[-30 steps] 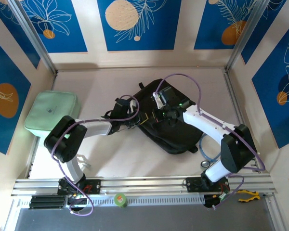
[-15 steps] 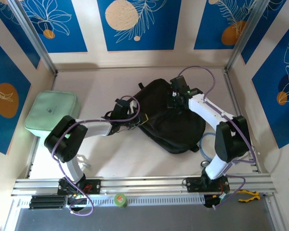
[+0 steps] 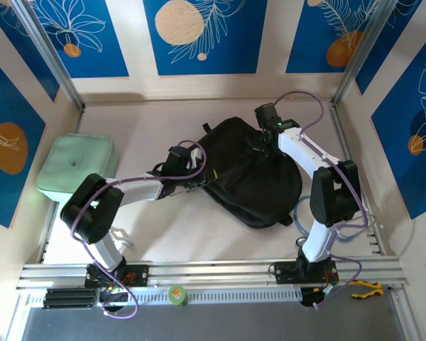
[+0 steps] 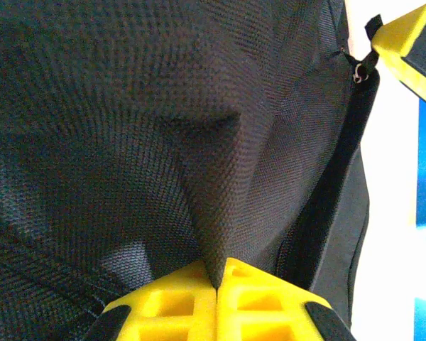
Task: Pack the student bag
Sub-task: Rotate the student bag at the top-center of the table.
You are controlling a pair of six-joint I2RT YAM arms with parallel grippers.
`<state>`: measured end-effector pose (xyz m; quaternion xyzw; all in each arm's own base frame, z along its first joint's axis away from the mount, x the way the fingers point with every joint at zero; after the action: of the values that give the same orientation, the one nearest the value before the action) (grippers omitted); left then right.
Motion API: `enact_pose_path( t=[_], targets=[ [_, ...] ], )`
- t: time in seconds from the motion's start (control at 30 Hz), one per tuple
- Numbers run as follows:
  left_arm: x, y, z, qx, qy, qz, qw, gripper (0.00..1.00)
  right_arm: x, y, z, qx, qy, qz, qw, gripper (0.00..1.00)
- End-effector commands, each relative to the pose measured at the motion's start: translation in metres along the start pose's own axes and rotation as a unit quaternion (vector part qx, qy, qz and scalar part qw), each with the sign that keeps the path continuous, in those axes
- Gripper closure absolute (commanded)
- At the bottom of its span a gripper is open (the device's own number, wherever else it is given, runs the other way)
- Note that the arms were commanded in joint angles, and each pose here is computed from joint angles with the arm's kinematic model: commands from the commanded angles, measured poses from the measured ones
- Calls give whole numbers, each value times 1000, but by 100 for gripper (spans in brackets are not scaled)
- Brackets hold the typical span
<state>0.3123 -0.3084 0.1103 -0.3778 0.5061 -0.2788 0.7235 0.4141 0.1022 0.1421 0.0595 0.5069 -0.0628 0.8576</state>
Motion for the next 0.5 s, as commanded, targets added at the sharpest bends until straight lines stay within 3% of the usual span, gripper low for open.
enact_pose_path(
  t=[0.0, 0.27, 0.47],
  targets=[
    [-8, 8, 0, 4, 13, 29, 999, 100, -12, 1, 34, 8, -61, 4, 998, 100],
    [-23, 4, 87, 49, -55, 60, 995, 100, -20, 56, 40, -29, -67, 135, 988, 100],
    [-13, -11, 154, 98, -90, 47, 990, 100, -16, 67, 59, -10, -80, 148, 986, 100]
  ],
)
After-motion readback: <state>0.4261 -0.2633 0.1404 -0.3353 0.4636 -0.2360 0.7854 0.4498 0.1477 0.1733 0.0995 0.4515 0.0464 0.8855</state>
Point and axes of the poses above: each hand's point on the last joint's axis, 136 mm out from that joint toward the fingers, its own x axis out along the fingers, its own y axis along the line the jaws close on, z = x × y, the point moved 2 cm from there along -x, back along the fingers, and after that the axes turned 4 degrees about -x, right-handed, at the moved point
